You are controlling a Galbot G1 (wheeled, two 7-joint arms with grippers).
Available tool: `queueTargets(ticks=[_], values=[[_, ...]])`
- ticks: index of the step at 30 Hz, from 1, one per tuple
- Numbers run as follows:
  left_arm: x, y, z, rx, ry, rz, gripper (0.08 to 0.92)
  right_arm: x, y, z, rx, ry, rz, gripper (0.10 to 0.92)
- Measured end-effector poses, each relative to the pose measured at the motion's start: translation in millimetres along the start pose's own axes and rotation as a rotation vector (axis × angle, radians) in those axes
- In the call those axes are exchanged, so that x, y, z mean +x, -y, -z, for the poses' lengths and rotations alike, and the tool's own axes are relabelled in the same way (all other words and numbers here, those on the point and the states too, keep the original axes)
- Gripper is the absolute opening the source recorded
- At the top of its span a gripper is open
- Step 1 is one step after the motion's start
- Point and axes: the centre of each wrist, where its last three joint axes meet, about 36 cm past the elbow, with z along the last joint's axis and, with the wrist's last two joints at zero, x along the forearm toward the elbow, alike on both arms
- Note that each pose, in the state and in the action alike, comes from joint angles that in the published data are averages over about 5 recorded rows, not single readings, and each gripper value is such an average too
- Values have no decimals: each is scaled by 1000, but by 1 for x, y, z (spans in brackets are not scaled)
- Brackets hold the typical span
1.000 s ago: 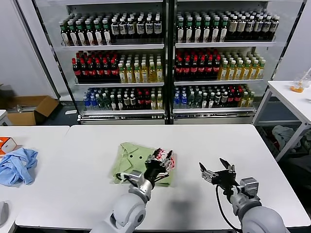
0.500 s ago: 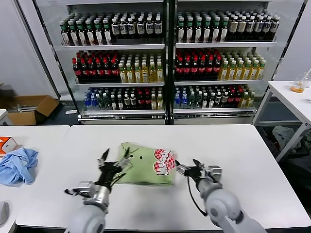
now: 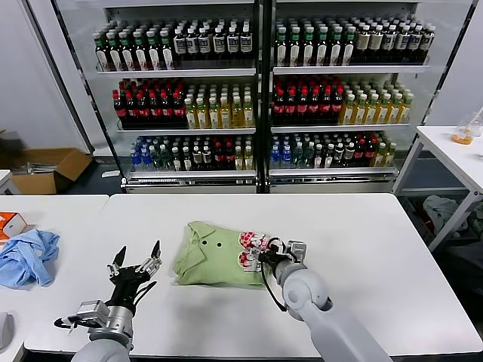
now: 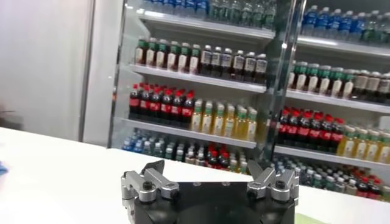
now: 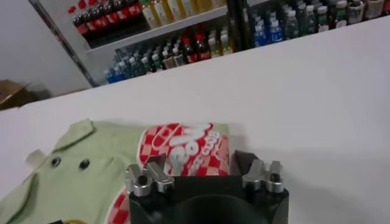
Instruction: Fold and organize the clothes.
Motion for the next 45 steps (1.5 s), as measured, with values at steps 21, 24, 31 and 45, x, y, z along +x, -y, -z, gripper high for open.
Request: queueTargets(ticks=[21, 24, 31, 45], values=[[1, -18, 1, -9, -7, 34, 823, -41, 11, 12, 95, 0, -50, 132], [1, -19, 1, -10, -9, 33, 823, -44, 21, 18, 140, 14, -64, 124], [3, -18, 1, -14, -13, 28, 823, -46, 56, 47, 266, 42, -101, 124], [0, -11, 0, -49, 4, 6, 823, -20, 120, 79, 498, 188, -149, 328]])
